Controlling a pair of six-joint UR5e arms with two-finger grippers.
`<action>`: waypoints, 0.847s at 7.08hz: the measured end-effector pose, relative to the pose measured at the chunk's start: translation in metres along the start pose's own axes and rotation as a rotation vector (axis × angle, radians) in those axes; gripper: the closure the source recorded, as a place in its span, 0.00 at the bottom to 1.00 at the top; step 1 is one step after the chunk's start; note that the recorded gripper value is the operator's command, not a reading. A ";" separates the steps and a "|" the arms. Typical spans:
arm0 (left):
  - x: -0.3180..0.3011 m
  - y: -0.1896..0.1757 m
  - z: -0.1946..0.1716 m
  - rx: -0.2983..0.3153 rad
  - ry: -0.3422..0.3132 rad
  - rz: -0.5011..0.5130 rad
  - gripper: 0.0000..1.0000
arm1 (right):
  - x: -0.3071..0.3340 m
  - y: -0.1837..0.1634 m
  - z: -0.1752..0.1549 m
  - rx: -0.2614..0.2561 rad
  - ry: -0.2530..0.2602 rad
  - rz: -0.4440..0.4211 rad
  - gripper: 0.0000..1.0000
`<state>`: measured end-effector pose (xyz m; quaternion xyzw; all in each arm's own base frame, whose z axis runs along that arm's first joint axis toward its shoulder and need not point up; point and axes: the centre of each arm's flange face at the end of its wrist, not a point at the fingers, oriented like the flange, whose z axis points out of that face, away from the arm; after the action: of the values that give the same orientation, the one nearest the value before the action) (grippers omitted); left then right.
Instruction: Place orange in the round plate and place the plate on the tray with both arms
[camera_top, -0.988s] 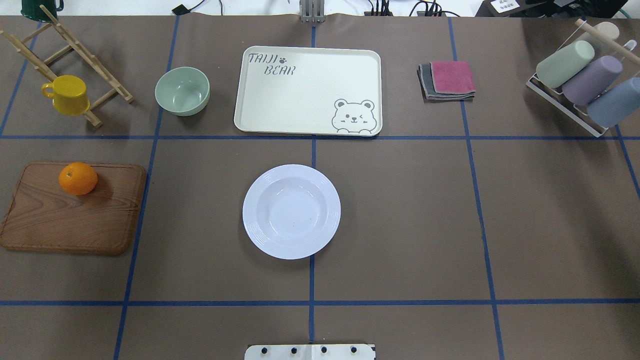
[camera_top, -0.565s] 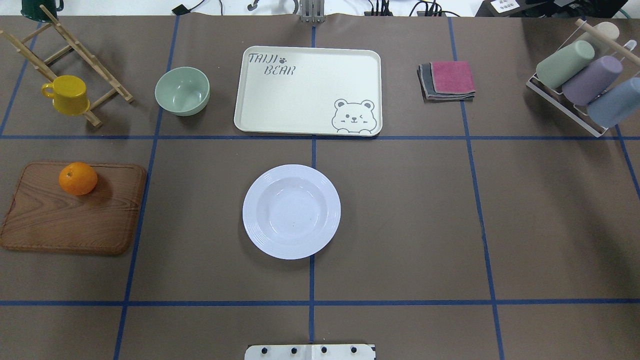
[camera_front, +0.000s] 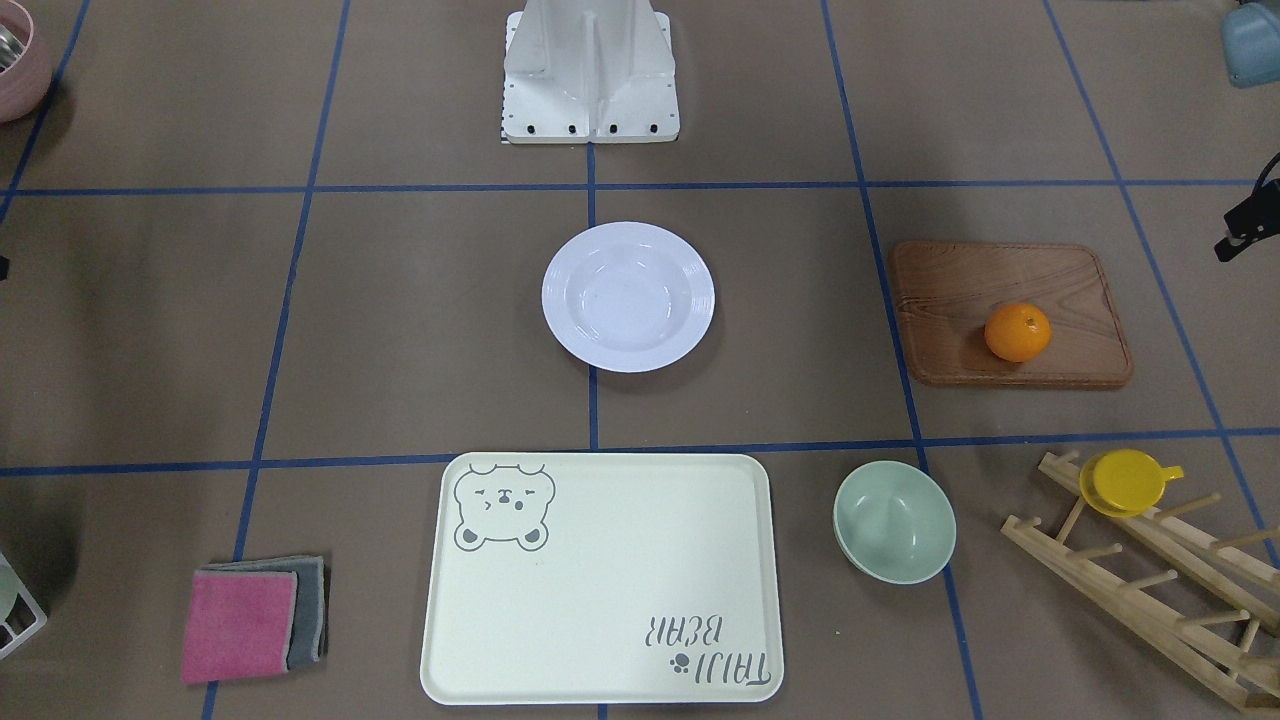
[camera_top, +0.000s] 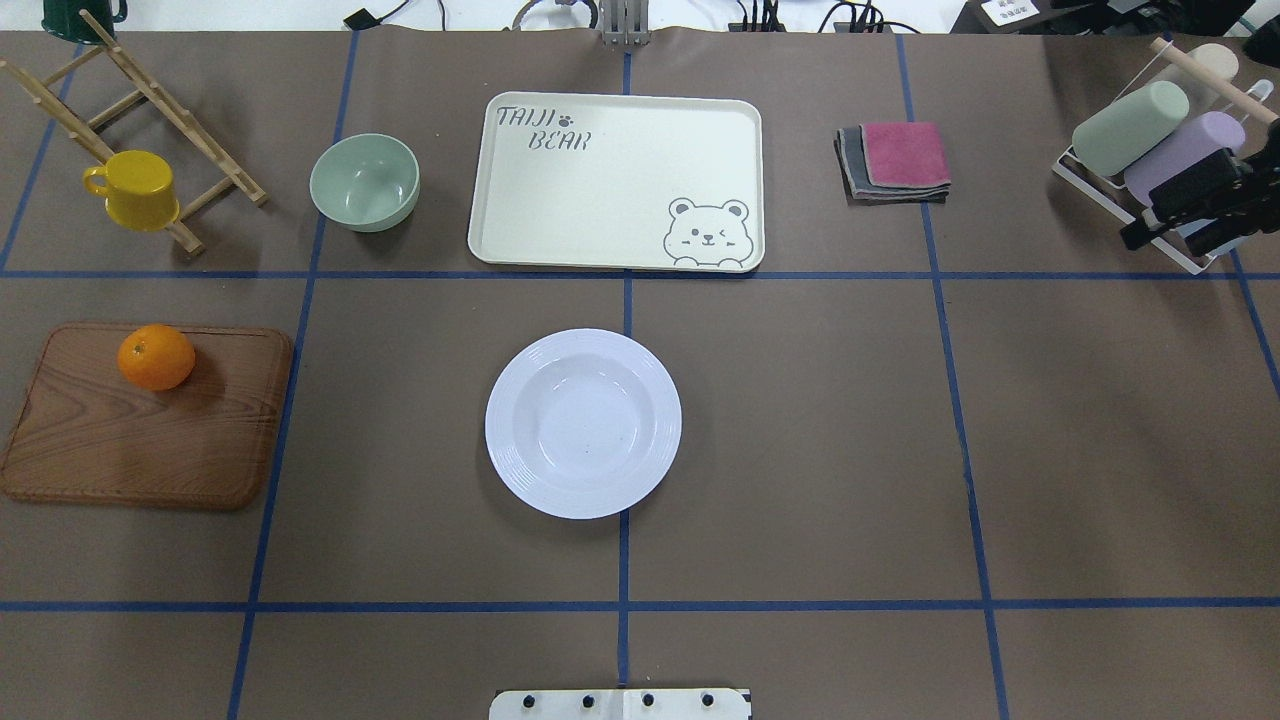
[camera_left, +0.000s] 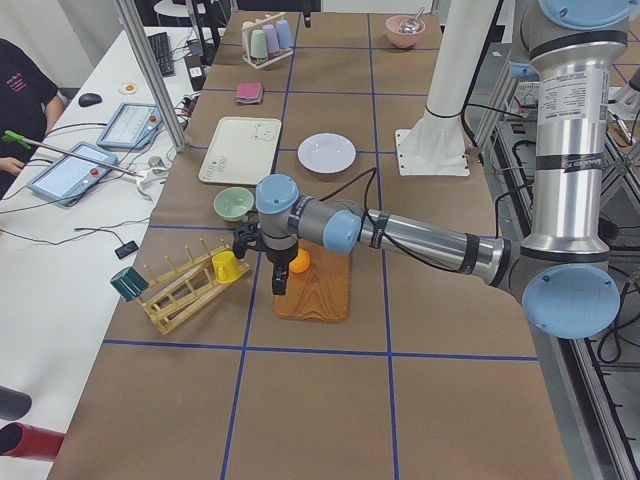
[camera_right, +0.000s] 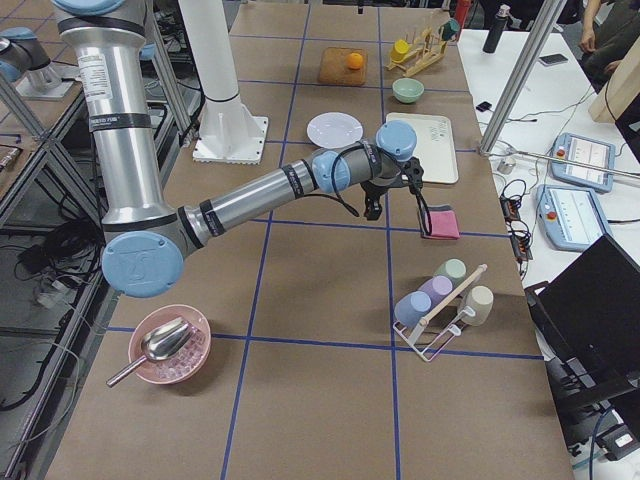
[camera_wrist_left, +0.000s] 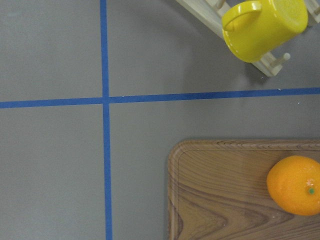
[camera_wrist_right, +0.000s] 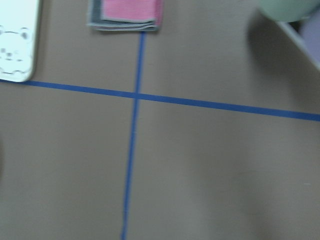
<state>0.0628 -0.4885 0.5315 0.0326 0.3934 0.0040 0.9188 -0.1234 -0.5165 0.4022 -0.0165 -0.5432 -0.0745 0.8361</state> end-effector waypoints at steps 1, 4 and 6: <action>0.022 -0.005 0.008 -0.010 0.005 -0.007 0.02 | -0.025 -0.003 0.010 -0.031 -0.064 0.003 0.01; 0.064 -0.012 0.026 -0.015 0.028 -0.043 0.02 | -0.083 -0.017 0.059 -0.024 -0.130 0.073 0.01; 0.082 -0.014 0.043 -0.012 0.002 -0.061 0.02 | -0.128 -0.012 0.105 0.020 -0.186 0.076 0.01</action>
<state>0.1505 -0.5026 0.5013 0.0152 0.3950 -0.0215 0.9183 -0.2717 -0.5029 0.3276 -0.0354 -0.6182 -0.0356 0.7844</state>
